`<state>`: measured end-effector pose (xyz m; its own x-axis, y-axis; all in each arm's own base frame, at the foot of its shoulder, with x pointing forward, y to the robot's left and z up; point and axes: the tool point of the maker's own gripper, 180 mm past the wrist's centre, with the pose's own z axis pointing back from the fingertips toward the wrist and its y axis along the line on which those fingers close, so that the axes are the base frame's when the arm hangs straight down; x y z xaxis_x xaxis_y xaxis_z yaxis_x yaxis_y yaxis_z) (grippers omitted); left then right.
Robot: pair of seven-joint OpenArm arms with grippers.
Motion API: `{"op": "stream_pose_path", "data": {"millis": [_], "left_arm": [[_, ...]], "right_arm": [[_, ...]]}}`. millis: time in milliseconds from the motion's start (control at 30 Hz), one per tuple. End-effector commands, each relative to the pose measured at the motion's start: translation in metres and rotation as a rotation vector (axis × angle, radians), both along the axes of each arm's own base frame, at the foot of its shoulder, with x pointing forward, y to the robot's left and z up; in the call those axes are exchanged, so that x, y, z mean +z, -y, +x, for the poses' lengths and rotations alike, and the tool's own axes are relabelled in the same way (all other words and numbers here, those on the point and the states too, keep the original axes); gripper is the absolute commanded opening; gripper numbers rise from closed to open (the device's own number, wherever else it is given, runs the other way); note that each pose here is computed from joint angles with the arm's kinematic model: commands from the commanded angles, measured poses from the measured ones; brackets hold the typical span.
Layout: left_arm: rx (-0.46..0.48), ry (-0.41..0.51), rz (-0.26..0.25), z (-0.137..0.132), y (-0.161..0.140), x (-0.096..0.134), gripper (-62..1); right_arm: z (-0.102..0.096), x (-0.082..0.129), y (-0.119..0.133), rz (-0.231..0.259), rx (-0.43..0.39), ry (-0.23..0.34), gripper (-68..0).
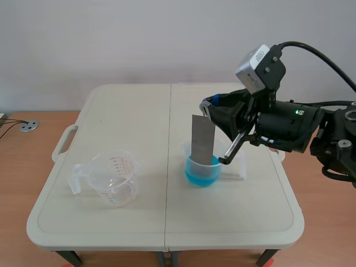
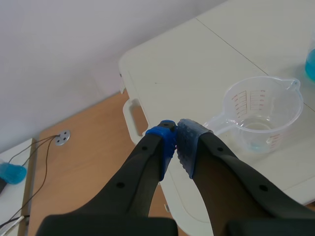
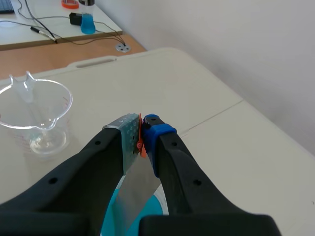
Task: Hold the metal plate by the orange handle, dip it into the blue solution, take it out and point at it, then put the plate back in the beaker on the left.
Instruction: 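Lower the plate into the blue solution, then hold the plate still in the solution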
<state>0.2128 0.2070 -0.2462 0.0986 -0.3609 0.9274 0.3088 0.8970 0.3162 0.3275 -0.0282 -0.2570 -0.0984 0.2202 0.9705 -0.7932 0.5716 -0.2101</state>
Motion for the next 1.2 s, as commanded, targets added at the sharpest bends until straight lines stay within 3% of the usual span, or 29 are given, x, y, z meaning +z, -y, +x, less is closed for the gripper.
{"op": "stream_pose_path", "data": {"millis": [0,300,1167], "left_arm": [[-0.002,0.024,-0.013,0.002,0.002,0.006,-55.8],[-0.001,0.021,-0.012,0.002,0.002,0.005,-55.8],[-0.001,0.021,-0.012,0.002,0.002,0.005,-55.8]], "right_arm": [[0.003,0.011,-0.004,0.034,0.009,0.028,-66.4],[0.003,-0.002,-0.002,0.023,0.004,0.003,-66.4],[0.003,-0.003,-0.001,0.021,0.004,0.001,-66.4]]}}
